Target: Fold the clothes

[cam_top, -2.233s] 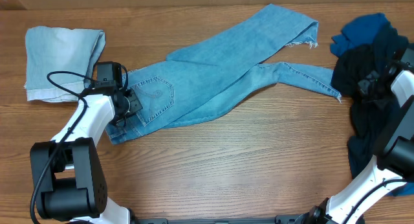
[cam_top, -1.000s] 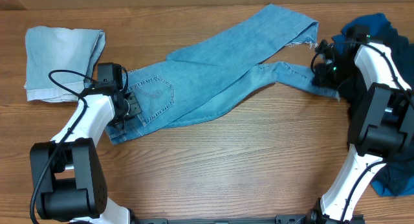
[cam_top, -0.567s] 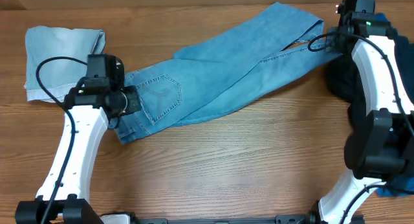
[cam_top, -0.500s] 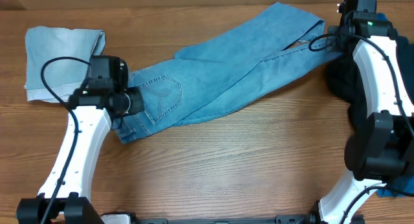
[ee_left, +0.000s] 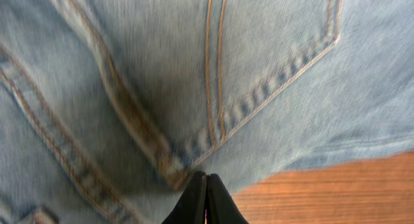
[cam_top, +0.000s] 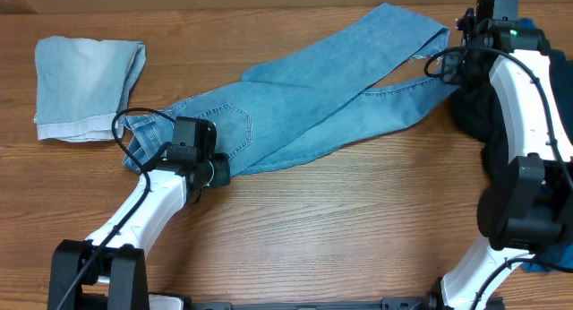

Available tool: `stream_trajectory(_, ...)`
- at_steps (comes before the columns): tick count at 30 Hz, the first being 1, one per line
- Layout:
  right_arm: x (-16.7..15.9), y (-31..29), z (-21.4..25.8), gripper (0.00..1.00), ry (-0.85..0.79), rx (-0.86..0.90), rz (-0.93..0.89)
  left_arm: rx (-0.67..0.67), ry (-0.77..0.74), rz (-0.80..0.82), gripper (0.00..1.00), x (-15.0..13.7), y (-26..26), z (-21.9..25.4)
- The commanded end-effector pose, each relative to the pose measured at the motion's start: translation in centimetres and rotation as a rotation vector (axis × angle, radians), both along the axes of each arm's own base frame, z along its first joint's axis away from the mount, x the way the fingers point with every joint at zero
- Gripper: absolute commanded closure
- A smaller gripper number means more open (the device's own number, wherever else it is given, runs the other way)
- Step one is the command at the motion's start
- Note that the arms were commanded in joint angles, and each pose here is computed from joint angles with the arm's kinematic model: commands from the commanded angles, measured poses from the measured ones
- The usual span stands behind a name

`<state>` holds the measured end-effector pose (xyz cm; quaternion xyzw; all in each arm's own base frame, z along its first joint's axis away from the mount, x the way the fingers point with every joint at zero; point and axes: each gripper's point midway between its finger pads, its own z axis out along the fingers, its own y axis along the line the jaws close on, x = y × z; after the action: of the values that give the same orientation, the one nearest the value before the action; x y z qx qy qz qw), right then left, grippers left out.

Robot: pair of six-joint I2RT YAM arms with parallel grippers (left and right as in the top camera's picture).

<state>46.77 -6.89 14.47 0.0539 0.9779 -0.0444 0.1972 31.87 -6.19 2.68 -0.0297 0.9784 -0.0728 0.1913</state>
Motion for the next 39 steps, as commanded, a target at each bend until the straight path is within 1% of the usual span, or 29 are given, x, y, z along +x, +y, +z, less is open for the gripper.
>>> stream_trajectory(1, 0.0, 0.1, 2.8, 0.96, -0.06, 0.017, -0.008, 0.025, -0.05, 0.019, 0.96, 1.1, 0.4, 0.2)
stream_trajectory(4, 0.0, 1.4, 2.8, 0.96, -0.063, 0.087, 0.02, 0.16, -0.068, 0.09, 0.96, 1.7, 3.0, -0.2)
stream_trajectory(6, -0.3, 2.4, 2.6, 0.96, -0.05, 0.144, 0.037, 0.197, -0.045, 0.101, 0.96, 1.9, 3.6, -1.8)
stream_trajectory(9, -2.6, 2.9, 1.7, 0.96, 0.052, 0.182, -0.029, 0.313, -0.043, 0.15, 0.96, 2.4, 5.7, -3.3)
stream_trajectory(10, -3.6, 3.2, 1.4, 0.96, 0.093, 0.199, -0.05, 0.359, -0.033, 0.183, 0.96, 2.3, 7.2, -3.6)
stream_trajectory(15, -6.6, 4.2, 0.7, 0.96, 0.219, 0.262, -0.118, 0.367, 0.005, 0.306, 0.96, 1.7, 11.9, -4.1)
stream_trajectory(17, -7.2, 4.4, 0.7, 0.96, 0.244, 0.277, -0.131, 0.38, 0.013, 0.304, 0.96, 1.6, 12.8, -4.1)
stream_trajectory(19, -7.3, 4.5, 0.6, 0.96, 0.246, 0.279, -0.131, 0.398, 0.017, 0.275, 0.96, 1.5, 13.0, -4.0)
stream_trajectory(21, -8.3, 5.5, 0.7, 0.96, 0.291, 0.334, -0.124, 0.445, 0.021, 0.289, 0.96, 1.3, 13.9, -3.8)
stream_trajectory(25, -9.9, 5.8, 0.6, 0.96, 0.356, 0.349, -0.143, 0.438, 0.029, 0.324, 0.96, 1.0, 15.2, -3.8)
stream_trajectory(28, -9.9, 5.0, 0.0, 0.96, 0.369, 0.312, -0.179, 0.405, 0.029, 0.318, 0.96, 1.1, 14.7, -4.0)
stream_trajectory(31, -11.2, 5.0, -1.9, 0.96, 0.466, 0.312, -0.223, 0.406, 0.029, 0.319, 0.96, 1.1, 14.7, -4.0)
stream_trajectory(32, -12.2, 5.7, -2.6, 0.96, 0.54, 0.345, -0.227, 0.402, 0.028, 0.325, 0.96, 1.1, 14.7, -4.0)
stream_trajectory(33, -12.6, 6.7, -2.6, 0.96, 0.57, 0.398, -0.191, 0.394, 0.028, 0.321, 0.96, 1.1, 14.5, -4.1)
stream_trajectory(34, -12.6, 8.3, -2.1, 0.96, 0.57, 0.49, -0.1, 0.384, 0.028, 0.318, 0.96, 1.2, 14.4, -4.1)
stream_trajectory(35, -12.2, 9.8, -0.6, 0.96, 0.542, 0.581, -0.024, 0.367, 0.027, 0.315, 0.96, 1.2, 14.1, -4.2)
stream_trajectory(38, -11.4, 9.7, 1.2, 0.96, 0.499, 0.576, -0.018, 0.359, 0.027, 0.316, 0.96, 1.3, 14.0, -4.2)
stream_trajectory(39, -11.3, 9.1, 1.1, 0.96, 0.506, 0.549, -0.092, 0.358, 0.027, 0.315, 0.96, 1.3, 14.0, -4.2)
